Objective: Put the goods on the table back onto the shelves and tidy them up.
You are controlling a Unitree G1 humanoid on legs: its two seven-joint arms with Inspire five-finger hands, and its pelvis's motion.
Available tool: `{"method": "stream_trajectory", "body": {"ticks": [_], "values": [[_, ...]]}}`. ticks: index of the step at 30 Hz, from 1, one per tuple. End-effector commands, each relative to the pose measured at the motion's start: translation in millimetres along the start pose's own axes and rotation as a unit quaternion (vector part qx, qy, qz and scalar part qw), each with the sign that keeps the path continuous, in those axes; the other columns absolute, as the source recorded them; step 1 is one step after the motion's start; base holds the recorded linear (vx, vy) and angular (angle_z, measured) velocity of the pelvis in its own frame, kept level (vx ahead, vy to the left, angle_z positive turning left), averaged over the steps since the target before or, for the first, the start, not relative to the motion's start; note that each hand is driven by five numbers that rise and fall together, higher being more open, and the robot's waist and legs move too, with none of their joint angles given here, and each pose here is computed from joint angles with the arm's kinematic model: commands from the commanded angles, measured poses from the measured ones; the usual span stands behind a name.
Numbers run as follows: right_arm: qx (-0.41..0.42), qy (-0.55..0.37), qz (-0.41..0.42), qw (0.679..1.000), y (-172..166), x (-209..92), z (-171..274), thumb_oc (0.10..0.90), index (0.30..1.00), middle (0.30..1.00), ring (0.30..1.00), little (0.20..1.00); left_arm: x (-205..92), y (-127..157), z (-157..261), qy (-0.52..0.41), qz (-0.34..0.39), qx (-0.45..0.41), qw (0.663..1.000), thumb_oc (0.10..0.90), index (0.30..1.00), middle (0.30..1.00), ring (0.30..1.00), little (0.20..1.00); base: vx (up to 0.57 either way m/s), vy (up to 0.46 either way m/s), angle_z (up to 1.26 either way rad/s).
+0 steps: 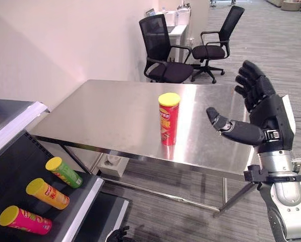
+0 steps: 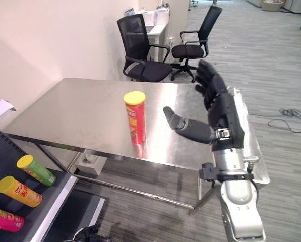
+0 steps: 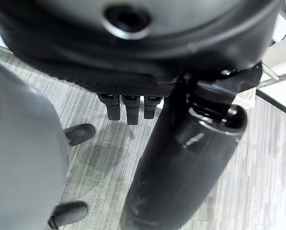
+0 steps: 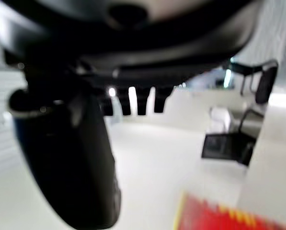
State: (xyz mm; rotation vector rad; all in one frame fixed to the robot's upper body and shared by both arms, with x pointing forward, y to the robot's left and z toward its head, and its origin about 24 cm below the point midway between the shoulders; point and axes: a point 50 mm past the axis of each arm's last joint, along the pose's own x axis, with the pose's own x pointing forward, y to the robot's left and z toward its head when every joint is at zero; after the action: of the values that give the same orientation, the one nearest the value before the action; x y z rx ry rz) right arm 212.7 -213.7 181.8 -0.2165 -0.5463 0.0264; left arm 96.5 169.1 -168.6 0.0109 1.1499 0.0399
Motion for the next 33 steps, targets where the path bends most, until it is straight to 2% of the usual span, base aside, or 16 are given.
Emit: {"method": "stream_trajectory", "body": {"ticks": [1,9,13,14,18,33], "values": [[0.025,-0.114,0.021,0.993,0,11,37,0.800,0.900,0.900,0.900,0.900,0,10,4,-0.011,0.006,0.007,1.000,0.800,0.900,0.900,0.900,0.900,-0.01,0.015,0.07],[0.019,-0.088,0.021,0.996,-1,15,25,0.800,0.900,0.900,0.900,0.900,0,8,1,-0.009,0.001,0.002,1.000,0.800,0.900,0.900,0.900,0.900,0.00,0.003,0.02],[-0.013,-0.090,-0.007,0.996,-9,19,22,0.800,0.900,0.900,0.900,0.900,-1,8,3,-0.013,0.002,0.005,1.000,0.800,0.900,0.900,0.900,0.900,0.01,0.006,0.03],[-0.037,-0.088,-0.038,0.995,-16,22,19,0.800,0.900,0.900,0.900,0.900,0,11,8,-0.022,0.006,0.009,1.000,0.800,0.900,0.900,0.900,0.900,0.03,0.014,0.10],[-0.044,-0.074,-0.051,0.995,-19,24,12,0.800,0.900,0.900,0.900,0.900,0,12,14,-0.033,0.008,0.010,0.999,0.800,0.900,0.900,0.900,0.900,0.02,0.009,0.11],[-0.007,0.044,-0.033,0.998,-28,23,-37,0.800,0.900,0.900,0.900,0.900,-2,22,6,-0.024,0.018,0.009,1.000,0.800,0.900,0.900,0.900,0.900,0.01,-0.011,0.04]]}}
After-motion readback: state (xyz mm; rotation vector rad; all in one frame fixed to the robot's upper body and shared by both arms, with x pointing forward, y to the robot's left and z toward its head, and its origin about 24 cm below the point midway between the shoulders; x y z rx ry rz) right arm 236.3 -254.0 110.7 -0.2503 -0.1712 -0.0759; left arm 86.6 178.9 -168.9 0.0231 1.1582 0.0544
